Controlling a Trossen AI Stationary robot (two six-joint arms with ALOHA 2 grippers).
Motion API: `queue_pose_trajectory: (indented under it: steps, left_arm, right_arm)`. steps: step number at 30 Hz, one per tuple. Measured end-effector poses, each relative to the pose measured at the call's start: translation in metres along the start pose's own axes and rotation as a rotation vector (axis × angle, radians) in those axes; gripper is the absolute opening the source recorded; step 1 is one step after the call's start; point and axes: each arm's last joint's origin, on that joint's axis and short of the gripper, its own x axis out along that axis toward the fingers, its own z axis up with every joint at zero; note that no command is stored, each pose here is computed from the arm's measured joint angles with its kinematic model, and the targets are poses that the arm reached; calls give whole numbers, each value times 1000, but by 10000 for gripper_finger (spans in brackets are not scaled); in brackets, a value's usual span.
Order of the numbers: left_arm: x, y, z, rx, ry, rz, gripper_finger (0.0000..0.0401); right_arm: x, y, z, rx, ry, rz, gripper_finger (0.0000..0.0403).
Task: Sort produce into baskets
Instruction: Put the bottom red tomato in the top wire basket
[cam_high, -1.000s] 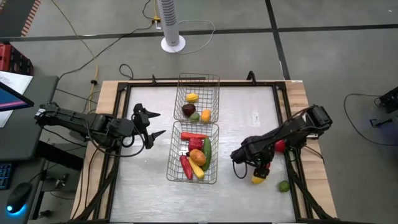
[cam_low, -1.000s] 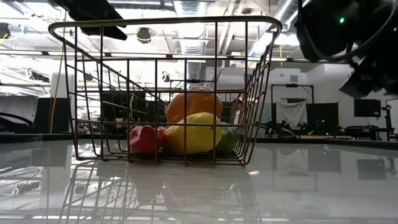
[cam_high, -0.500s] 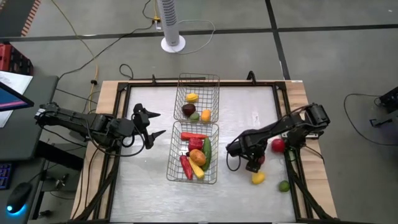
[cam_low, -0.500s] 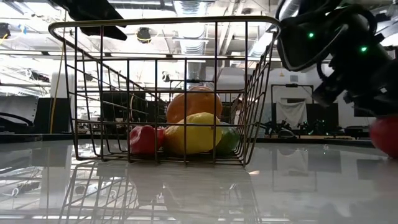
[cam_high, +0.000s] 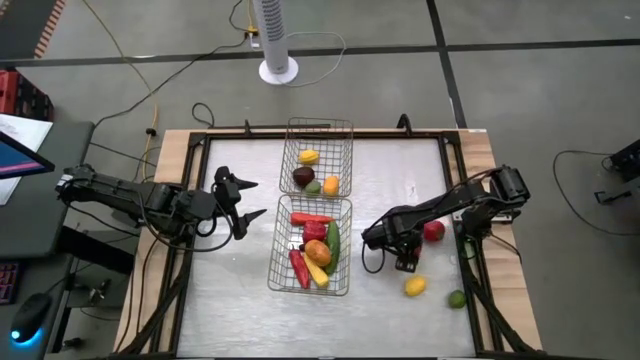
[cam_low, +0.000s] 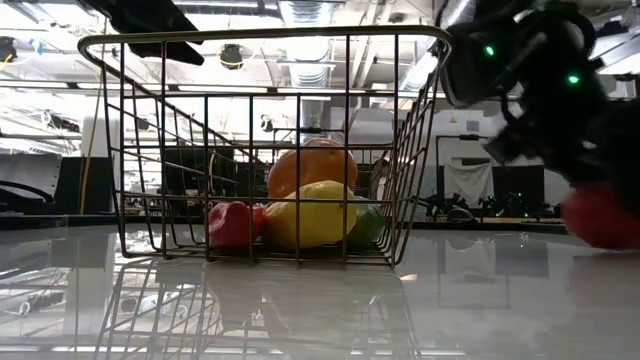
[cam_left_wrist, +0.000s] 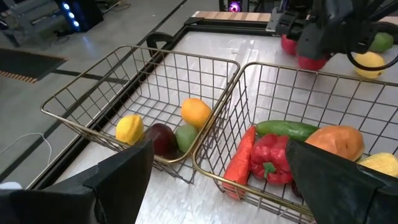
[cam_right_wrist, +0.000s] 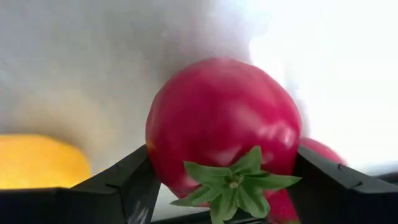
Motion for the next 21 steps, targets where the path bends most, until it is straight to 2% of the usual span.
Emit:
queue_pose_trajectory:
  steps: [5, 12, 16, 21]
  left_arm:
    - [0, 0, 0, 0, 0, 3, 352]
    - [0, 0, 0, 0, -1, 7, 352]
    - [0, 0, 0, 0, -1, 7, 352]
    - [0, 0, 0, 0, -1, 7, 352]
  right_arm:
    - [-41, -14, 6, 14, -191, -127, 315]
    - [-104, -48, 20, 235, -660, -399, 320]
    - [-126, -55, 39, 204, -916, -376, 321]
    - [-146, -60, 70, 7, -1162, -251, 328]
